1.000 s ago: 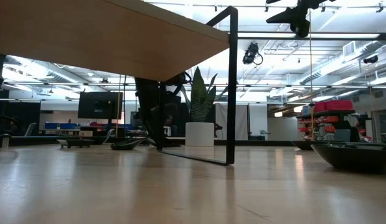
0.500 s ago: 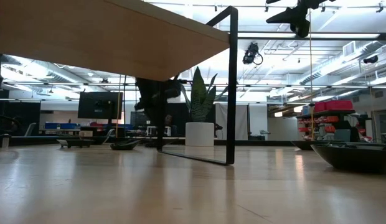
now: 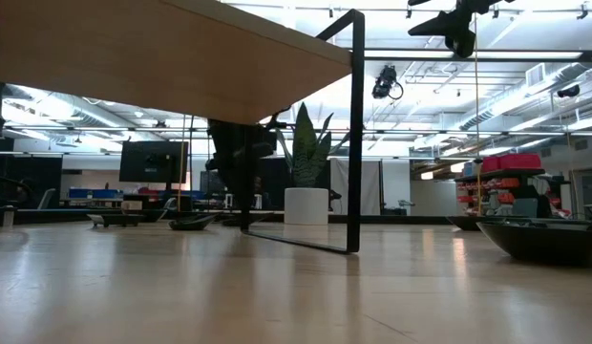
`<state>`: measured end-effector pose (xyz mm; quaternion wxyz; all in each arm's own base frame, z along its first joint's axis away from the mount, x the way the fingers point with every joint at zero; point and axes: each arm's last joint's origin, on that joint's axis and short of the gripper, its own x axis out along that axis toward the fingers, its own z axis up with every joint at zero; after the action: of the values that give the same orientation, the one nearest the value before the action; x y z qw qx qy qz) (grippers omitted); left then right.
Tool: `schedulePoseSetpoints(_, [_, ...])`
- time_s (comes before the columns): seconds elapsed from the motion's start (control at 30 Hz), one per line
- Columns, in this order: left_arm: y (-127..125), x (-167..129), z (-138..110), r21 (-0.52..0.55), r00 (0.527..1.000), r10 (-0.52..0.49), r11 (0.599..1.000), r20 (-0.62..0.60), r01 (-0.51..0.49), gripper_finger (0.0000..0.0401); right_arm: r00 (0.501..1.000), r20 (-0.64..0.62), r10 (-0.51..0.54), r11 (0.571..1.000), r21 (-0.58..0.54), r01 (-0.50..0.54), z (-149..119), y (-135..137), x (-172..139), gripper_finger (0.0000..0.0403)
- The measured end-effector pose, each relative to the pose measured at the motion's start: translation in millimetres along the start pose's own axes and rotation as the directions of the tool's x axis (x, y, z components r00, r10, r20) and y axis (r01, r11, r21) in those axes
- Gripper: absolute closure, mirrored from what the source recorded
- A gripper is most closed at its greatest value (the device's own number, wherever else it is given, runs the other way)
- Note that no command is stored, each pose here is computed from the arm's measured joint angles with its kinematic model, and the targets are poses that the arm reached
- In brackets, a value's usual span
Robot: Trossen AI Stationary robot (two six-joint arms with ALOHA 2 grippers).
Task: Pick & Place Mini shaped plates
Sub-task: Stack the black drop shaped plate on top of the black drop shaped plate on the shelf
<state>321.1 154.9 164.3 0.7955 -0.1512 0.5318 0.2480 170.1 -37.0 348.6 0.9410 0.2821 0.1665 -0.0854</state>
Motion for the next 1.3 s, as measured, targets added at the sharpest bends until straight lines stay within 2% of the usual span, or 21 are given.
schedulePoseSetpoints(0.27, [-1,15,-1,-0.019,1.0,-0.002,1.0,-0.014,0.002,0.0227,1.0,0.002,0.001,1.0,-0.001,-0.001,0,0,0,0.0193])
schedulePoseSetpoints(0.7, [-3,29,-3,-0.044,0.999,-0.018,0.999,-0.038,0.016,0.0227,1.0,0.005,0.002,1.0,-0.001,-0.002,0,0,0,0.0193])
schedulePoseSetpoints(0.83, [-3,29,-3,-0.043,0.999,-0.018,0.999,-0.04,0.016,0.0258,1.0,0.004,0.002,1.0,-0.001,-0.002,0,0,0,0.0193])
schedulePoseSetpoints(1.13, [-3,29,-3,-0.044,0.998,-0.038,0.998,-0.041,0.036,0.0365,1.0,-0.001,-0.001,1.0,0.0,0.001,0,0,0,0.0193])
schedulePoseSetpoints(1.3, [-3,27,-2,-0.045,0.998,-0.047,0.998,-0.037,0.046,0.0394,1.0,-0.001,-0.001,1.0,0.0,0.001,0,0,0,0.0193])
